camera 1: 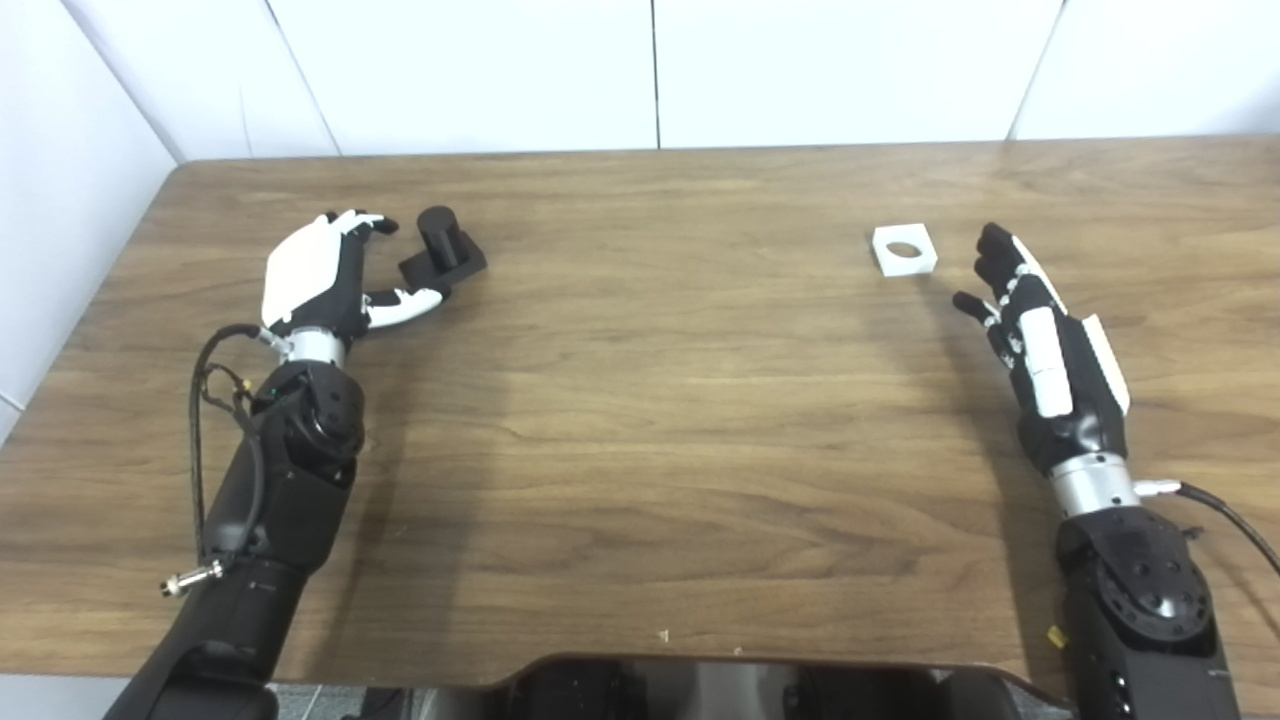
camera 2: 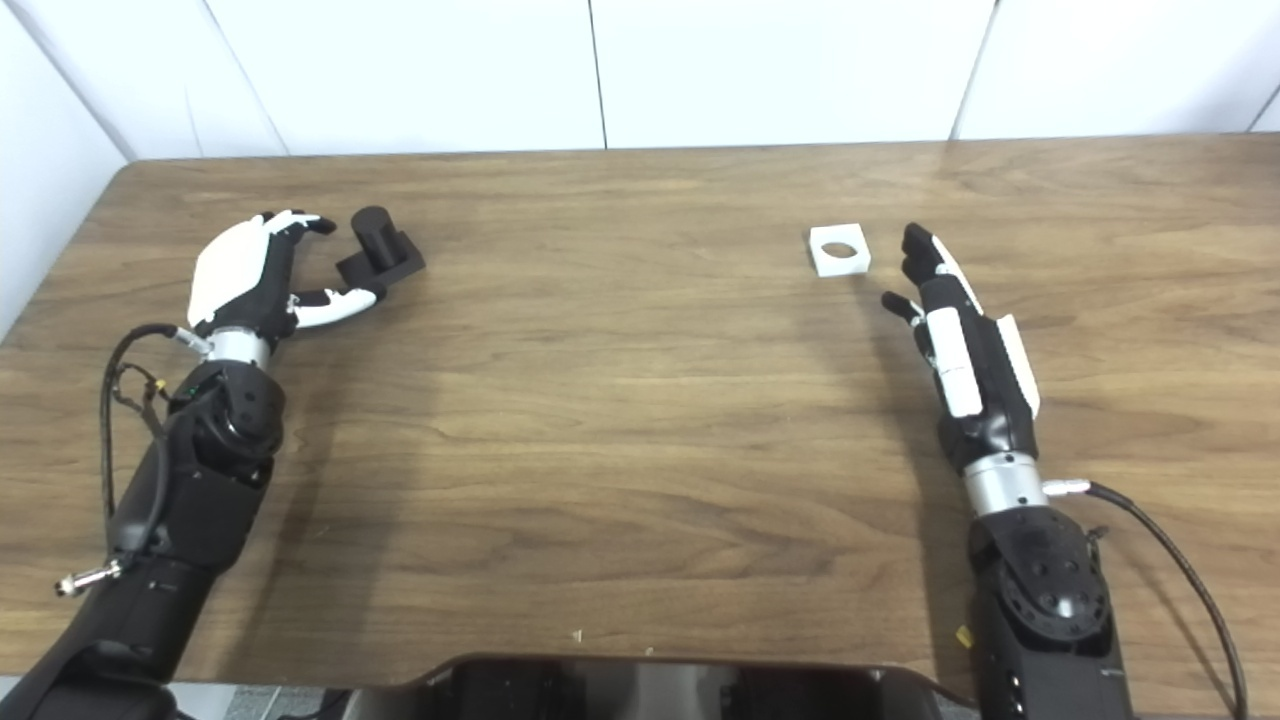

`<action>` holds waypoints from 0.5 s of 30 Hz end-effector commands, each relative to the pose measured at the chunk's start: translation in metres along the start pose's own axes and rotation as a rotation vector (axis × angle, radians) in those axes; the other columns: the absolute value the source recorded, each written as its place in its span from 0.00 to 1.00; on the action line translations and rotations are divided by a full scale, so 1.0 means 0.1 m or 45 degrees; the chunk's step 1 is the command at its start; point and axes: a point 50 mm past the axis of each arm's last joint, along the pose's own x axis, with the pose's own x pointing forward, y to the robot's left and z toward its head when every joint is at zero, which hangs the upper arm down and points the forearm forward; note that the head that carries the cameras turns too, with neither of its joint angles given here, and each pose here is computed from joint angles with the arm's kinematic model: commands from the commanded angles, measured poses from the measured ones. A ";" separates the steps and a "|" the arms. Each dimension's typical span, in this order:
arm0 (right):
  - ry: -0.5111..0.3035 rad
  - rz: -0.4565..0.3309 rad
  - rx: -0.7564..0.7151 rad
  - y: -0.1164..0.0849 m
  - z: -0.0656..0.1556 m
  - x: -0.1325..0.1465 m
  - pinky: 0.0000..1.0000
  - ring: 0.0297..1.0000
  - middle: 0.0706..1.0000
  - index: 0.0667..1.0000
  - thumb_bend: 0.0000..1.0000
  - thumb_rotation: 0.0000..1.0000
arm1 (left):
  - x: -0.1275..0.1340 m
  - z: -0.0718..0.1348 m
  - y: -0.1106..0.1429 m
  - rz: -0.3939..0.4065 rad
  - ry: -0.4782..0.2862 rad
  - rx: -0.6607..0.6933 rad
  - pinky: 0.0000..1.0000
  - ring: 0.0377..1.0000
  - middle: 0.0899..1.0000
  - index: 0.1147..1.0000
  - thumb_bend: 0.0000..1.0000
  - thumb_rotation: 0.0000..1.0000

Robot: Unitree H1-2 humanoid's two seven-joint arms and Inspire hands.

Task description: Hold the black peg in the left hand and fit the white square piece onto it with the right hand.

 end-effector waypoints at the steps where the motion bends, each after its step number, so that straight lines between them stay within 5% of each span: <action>1: 0.149 -0.044 0.072 0.13 -0.33 -0.31 0.87 0.97 0.95 0.93 0.65 0.95 | 0.19 0.15 0.30 0.095 -0.082 0.013 0.96 0.98 0.92 0.74 0.71 0.39; 15: 0.159 -0.059 0.075 0.14 -0.33 -0.35 0.86 0.96 0.95 0.92 0.68 0.95 | 0.13 0.30 0.22 0.039 -0.132 -0.002 0.98 0.99 0.91 0.68 0.71 0.31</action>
